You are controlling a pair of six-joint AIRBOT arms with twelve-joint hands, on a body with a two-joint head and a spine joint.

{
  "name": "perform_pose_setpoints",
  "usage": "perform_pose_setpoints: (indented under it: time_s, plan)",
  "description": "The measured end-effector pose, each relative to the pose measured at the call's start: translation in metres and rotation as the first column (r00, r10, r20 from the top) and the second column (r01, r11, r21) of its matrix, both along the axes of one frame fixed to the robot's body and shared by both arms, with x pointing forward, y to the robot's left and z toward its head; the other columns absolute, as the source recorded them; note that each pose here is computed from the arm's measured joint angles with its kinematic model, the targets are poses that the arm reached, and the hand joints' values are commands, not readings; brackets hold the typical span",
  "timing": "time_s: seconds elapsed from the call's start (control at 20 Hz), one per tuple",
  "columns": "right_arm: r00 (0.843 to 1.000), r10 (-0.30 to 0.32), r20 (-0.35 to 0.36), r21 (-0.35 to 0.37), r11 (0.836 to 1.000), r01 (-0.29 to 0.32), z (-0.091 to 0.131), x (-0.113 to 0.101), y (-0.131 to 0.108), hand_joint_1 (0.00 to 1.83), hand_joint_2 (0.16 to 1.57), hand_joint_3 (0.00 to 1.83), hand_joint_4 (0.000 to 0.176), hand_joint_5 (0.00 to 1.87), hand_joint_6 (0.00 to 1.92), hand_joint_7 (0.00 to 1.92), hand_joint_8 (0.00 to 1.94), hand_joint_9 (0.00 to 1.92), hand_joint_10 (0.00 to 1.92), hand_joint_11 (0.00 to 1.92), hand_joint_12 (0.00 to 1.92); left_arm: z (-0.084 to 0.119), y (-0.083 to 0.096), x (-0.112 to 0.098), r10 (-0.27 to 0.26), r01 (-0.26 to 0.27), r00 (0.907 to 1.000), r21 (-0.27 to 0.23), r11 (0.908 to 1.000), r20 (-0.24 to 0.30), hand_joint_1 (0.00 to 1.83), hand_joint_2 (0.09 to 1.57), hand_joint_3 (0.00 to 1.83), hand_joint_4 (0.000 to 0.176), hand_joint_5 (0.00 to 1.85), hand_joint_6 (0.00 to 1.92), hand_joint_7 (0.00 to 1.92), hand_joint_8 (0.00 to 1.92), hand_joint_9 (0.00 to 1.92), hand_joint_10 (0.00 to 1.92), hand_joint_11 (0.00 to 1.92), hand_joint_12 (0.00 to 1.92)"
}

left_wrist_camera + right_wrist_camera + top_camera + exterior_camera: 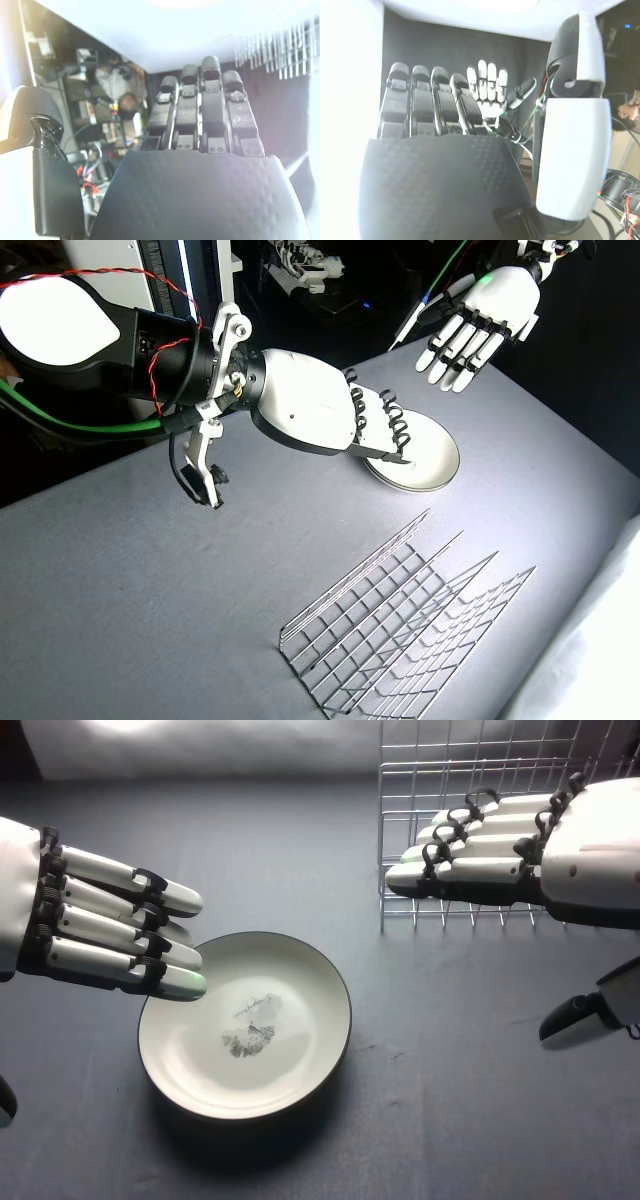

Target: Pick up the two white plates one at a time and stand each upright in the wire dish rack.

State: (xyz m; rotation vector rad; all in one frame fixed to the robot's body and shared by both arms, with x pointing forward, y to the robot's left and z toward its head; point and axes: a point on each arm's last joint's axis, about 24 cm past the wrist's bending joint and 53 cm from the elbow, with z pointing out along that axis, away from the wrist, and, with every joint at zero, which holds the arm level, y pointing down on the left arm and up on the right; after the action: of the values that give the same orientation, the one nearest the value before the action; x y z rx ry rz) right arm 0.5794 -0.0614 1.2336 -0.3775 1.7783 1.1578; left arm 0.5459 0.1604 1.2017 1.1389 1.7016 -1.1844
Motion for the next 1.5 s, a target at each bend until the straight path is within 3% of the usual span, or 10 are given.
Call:
perform_pose_setpoints:
  time_s: [0.1,0.2,0.3,0.45,0.55,0.6,0.75,1.0,1.2,1.5]
  plan:
    - [1.000,0.005,0.002,-0.026,1.000,-0.005,-0.008,-0.002,-0.001,0.00,1.21,0.02,0.000,0.06,0.01,0.07,0.01,0.04,0.01,0.04,0.03,-0.002,0.000,-0.001,-0.002,0.002,1.0000,0.006,1.0000,-0.002,0.00,1.09,0.02,0.000,0.04,0.00,0.01,0.00,0.00,0.00,0.00,0.08]
    - [1.000,0.008,0.006,-0.036,0.999,-0.007,-0.010,-0.002,-0.001,0.00,1.22,0.00,0.000,0.08,0.01,0.08,0.00,0.06,0.02,0.00,0.22,-0.001,0.000,-0.001,-0.005,0.005,1.0000,0.002,1.0000,-0.004,0.00,1.09,0.01,0.000,0.07,0.01,0.04,0.01,0.02,0.00,0.00,0.08]
    - [1.000,0.005,0.009,-0.043,0.999,-0.005,-0.011,-0.001,-0.001,0.00,1.23,0.00,0.000,0.06,0.00,0.03,0.00,0.01,0.01,0.00,0.02,0.000,0.000,-0.001,-0.003,0.003,1.0000,0.001,1.0000,-0.002,0.00,1.07,0.00,0.000,0.07,0.01,0.05,0.01,0.02,0.01,0.01,0.09]
    - [1.000,0.006,0.009,-0.042,0.999,-0.006,-0.010,-0.002,-0.001,0.00,1.25,0.00,0.000,0.02,0.00,0.02,0.00,0.00,0.00,0.00,0.00,0.001,0.000,-0.001,-0.004,0.004,1.0000,-0.002,1.0000,0.001,0.00,1.07,0.00,0.000,0.07,0.01,0.05,0.01,0.03,0.01,0.01,0.10]
    - [1.000,0.006,0.013,-0.047,0.999,-0.006,-0.011,-0.002,-0.001,0.04,1.22,0.00,0.000,0.03,0.01,0.03,0.00,0.00,0.00,0.00,0.00,-0.011,-0.003,-0.005,-0.042,0.041,0.9989,0.045,0.9982,0.019,0.00,1.06,0.00,0.000,0.08,0.00,0.07,0.01,0.05,0.00,0.00,0.17]
    - [1.000,0.007,0.016,-0.048,0.999,-0.006,-0.011,-0.002,-0.001,0.11,1.19,0.00,0.000,0.00,0.00,0.00,0.00,0.00,0.00,0.00,0.00,-0.015,-0.007,-0.007,-0.061,0.060,0.9980,0.057,0.9966,0.019,0.00,1.04,0.00,0.000,0.00,0.00,0.00,0.00,0.00,0.00,0.00,0.01]
    - [1.000,0.006,0.016,-0.048,0.999,-0.006,-0.011,-0.001,-0.002,0.18,1.18,0.00,0.000,0.00,0.00,0.00,0.00,0.00,0.00,0.00,0.00,-0.024,-0.017,-0.013,-0.100,0.100,0.9949,0.056,0.9934,-0.011,0.00,1.04,0.00,0.000,0.00,0.00,0.00,0.00,0.00,0.00,0.00,0.00]
    - [1.000,0.005,0.026,-0.049,0.999,-0.004,-0.008,0.000,-0.002,0.19,1.18,0.00,0.000,0.00,0.00,0.00,0.00,0.00,0.00,0.00,0.00,-0.090,-0.010,-0.026,-0.130,0.139,0.9898,0.196,0.9707,-0.057,0.00,1.02,0.00,0.000,0.00,0.00,0.00,0.00,0.00,0.00,0.00,0.00]
    - [0.999,0.027,0.042,-0.035,0.999,-0.026,-0.003,-0.004,0.001,0.10,1.20,0.01,0.000,0.00,0.00,0.00,0.00,0.00,0.00,0.00,0.00,-0.109,-0.017,-0.022,-0.097,0.112,0.9922,0.216,0.9700,-0.078,0.00,1.02,0.00,0.000,0.01,0.00,0.00,0.00,0.00,0.00,0.01,0.01]
    - [0.991,0.083,0.102,-0.023,0.996,-0.081,0.005,-0.006,-0.003,0.16,1.23,0.01,0.000,0.00,0.00,0.00,0.00,0.00,0.00,0.00,0.00,-0.121,-0.020,0.001,-0.060,0.067,0.9976,0.240,0.9686,-0.034,0.00,1.03,0.00,0.000,0.01,0.00,0.01,0.00,0.00,0.00,0.02,0.01]
